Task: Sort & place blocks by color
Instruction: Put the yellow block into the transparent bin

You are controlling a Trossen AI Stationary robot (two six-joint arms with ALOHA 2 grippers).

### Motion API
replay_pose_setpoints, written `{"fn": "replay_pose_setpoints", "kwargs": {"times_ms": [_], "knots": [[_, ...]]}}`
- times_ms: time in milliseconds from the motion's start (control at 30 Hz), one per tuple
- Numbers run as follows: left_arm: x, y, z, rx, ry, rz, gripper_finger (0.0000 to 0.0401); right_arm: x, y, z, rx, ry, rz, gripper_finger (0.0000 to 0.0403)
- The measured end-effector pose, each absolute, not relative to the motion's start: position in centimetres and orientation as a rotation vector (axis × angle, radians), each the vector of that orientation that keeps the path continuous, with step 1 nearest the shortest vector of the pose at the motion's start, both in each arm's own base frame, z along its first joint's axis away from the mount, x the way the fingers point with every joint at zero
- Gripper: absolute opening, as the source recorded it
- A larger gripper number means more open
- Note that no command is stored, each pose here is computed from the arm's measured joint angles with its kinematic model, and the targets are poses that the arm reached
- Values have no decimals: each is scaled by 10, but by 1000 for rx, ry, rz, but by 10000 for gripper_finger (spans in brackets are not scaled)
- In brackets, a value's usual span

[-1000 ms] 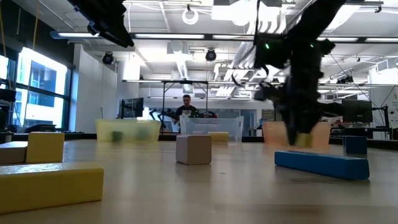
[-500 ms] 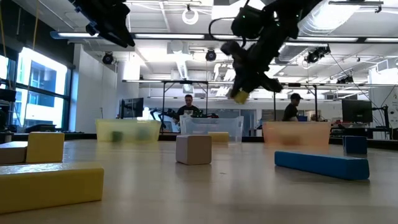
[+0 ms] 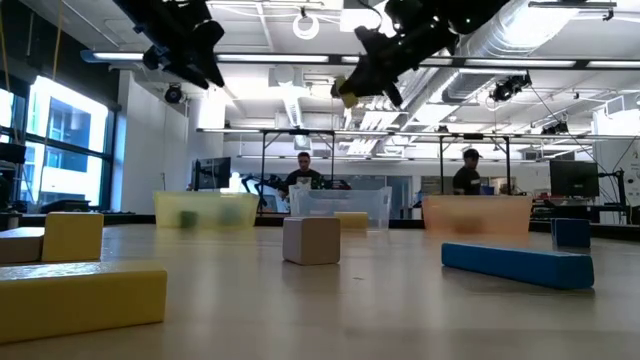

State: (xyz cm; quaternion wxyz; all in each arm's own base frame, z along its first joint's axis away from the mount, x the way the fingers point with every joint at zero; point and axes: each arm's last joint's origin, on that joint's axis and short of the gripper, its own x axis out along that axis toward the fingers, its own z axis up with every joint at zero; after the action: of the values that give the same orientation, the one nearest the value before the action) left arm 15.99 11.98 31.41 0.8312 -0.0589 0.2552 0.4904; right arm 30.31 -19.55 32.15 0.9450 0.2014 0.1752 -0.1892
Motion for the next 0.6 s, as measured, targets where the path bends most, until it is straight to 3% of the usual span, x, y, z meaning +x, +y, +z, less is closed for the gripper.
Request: {"fn": "replay_pose_setpoints", "kwargs": {"times_ms": [300, 600], "knots": [[171, 134, 303, -174, 558, 1076, 227, 308, -220, 329, 91, 206, -365, 37], [181, 142, 291, -234, 578, 1104, 227, 319, -242, 270, 219, 427, -382, 38]]}}
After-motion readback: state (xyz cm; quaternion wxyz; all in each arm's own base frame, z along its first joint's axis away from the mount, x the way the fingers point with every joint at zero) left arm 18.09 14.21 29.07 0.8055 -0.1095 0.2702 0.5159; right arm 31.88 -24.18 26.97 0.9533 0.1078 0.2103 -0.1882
